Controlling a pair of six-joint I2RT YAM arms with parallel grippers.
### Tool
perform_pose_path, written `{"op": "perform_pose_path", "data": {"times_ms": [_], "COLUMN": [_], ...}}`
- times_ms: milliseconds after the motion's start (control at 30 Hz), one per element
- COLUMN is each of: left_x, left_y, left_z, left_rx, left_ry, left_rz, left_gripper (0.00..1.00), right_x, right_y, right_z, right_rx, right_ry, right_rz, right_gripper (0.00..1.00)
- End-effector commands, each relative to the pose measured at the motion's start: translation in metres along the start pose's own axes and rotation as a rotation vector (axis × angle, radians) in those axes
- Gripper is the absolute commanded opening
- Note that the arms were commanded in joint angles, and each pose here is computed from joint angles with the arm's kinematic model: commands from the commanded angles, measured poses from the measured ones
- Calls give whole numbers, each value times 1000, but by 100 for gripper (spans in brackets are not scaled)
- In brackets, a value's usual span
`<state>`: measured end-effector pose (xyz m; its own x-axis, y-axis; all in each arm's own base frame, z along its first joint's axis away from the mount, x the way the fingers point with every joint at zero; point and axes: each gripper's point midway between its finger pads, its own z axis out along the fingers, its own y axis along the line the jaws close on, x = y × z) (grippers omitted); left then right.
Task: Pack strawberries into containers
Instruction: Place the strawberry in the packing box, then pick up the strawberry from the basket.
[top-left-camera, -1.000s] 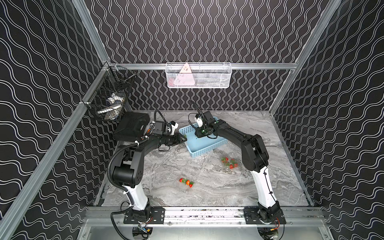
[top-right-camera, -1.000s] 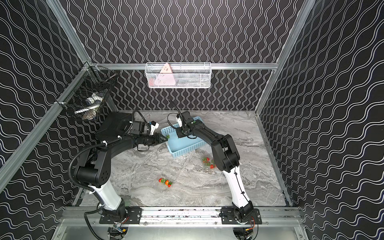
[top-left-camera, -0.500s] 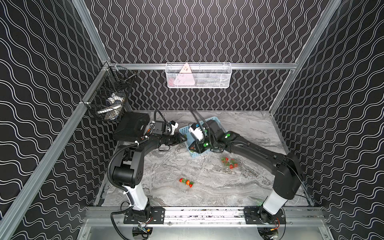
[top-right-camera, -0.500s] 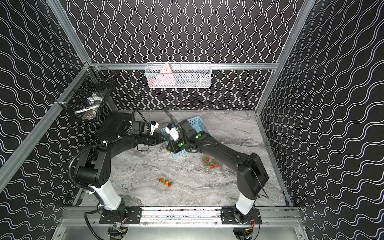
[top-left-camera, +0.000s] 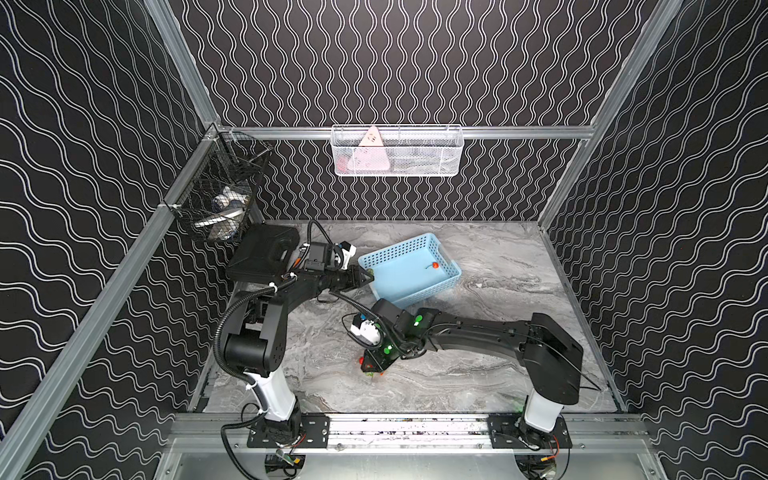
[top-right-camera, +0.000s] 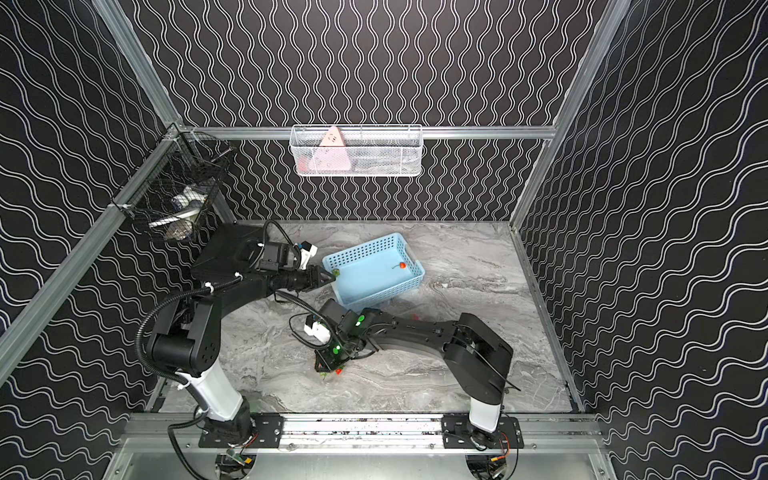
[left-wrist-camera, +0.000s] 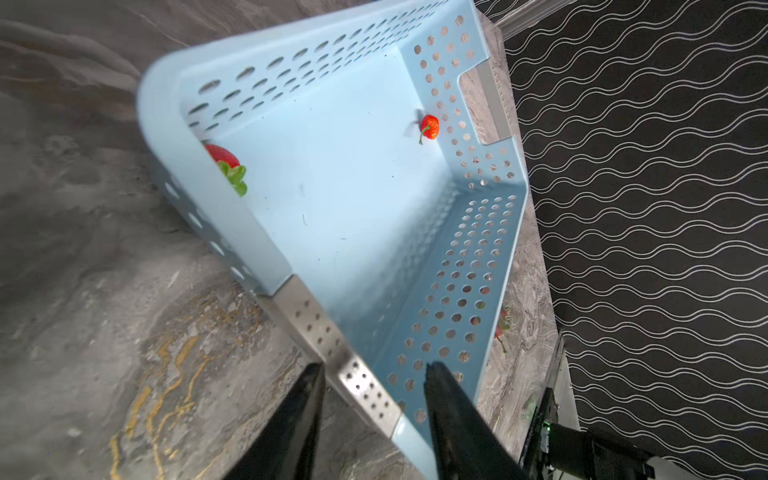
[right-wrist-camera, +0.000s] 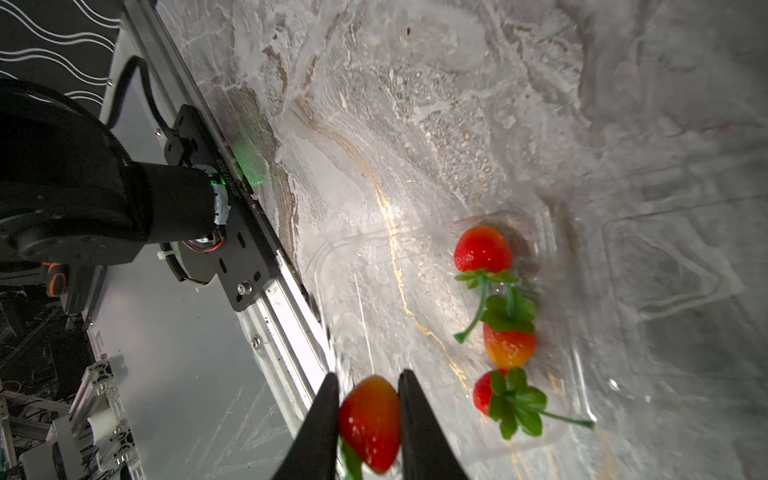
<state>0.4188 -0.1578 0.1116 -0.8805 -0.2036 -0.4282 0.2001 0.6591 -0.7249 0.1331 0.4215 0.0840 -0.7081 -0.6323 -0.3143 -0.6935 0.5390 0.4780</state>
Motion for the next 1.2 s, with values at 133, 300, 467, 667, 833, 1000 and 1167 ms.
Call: {"op": "perform_pose_path", "data": {"times_ms": [133, 300, 467, 667, 833, 1000, 1167], "left_x": [-6, -7, -8, -7, -6, -3, -1], "left_y": [-6, -6, -6, -5, -3, -3, 2], "left_z": [-3, -4, -4, -4, -1, 0, 4], "left_rx": [22, 21, 23, 24, 23, 25, 22], "left_ry": [-22, -23, -25, -21, -12, -1, 18], "left_rz": [5, 9, 10, 9, 9, 10, 3], "left_gripper": [46, 46, 46, 46, 45, 43, 40], "right_x": [-1, -12, -55, -126, -167, -190, -207], "right_y": [-7, -10, -40, -146, -219, -257, -270], "right_z": [-2, -14, -65, -129, -125, -91, -61], "right_rx": [90, 135, 186, 221, 243, 218, 168], "right_ry": [2, -29, -176, -423, -448, -426, -411], "right_rz": [17, 9, 41, 197, 243, 238, 229], "right_gripper": [46, 49, 49, 49, 48, 49, 50]}}
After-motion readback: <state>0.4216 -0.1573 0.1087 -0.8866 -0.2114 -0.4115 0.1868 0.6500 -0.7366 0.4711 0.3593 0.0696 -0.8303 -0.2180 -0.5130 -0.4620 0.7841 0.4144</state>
